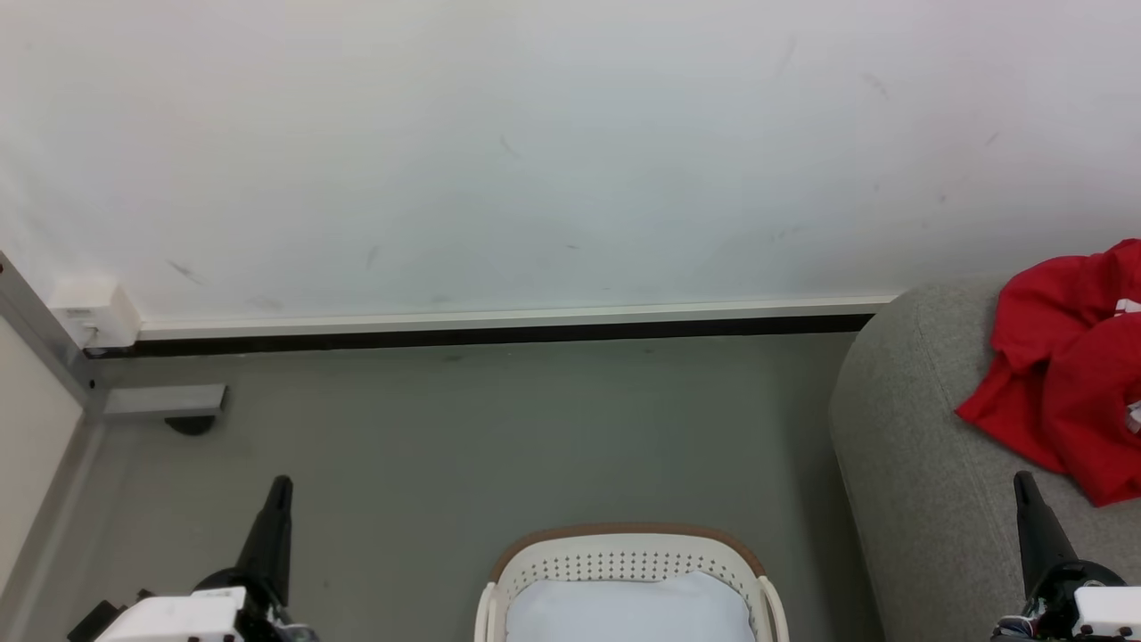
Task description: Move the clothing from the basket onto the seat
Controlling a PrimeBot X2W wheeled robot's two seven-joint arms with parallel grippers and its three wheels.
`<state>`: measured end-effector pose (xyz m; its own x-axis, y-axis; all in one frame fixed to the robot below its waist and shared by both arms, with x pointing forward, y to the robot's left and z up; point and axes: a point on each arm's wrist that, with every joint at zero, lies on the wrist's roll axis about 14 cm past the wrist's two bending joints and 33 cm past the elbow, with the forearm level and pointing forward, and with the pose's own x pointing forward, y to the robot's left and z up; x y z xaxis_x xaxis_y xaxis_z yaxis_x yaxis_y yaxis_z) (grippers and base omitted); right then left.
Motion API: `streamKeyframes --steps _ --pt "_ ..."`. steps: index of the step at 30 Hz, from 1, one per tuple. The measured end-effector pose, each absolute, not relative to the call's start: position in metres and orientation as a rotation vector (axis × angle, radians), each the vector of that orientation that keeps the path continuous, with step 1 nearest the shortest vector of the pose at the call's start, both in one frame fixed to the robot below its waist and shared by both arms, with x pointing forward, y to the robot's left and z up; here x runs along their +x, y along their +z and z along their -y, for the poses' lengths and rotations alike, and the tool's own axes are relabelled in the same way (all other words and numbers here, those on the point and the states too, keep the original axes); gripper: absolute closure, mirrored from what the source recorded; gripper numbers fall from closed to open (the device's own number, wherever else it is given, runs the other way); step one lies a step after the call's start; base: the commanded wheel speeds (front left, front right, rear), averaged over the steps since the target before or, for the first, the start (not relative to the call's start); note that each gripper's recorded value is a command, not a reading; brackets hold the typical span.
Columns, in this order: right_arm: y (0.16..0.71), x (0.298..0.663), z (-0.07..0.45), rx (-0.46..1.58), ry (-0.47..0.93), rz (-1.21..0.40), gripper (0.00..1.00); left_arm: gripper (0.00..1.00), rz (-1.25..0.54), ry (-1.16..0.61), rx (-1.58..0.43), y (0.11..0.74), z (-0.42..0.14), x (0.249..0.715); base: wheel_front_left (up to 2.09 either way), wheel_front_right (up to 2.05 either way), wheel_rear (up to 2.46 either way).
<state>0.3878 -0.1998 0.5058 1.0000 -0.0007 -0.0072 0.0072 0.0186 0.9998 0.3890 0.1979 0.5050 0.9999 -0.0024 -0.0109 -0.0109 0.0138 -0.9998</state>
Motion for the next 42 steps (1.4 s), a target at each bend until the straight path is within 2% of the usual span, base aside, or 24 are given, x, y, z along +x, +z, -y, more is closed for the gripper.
streamKeyframes --steps 42 --pt "0.5064 0.3884 0.2007 1.577 -0.005 -0.001 1.0 1.0 -0.006 0.004 -1.571 0.5062 -0.1988 0.3893 0.0 0.0 0.0"
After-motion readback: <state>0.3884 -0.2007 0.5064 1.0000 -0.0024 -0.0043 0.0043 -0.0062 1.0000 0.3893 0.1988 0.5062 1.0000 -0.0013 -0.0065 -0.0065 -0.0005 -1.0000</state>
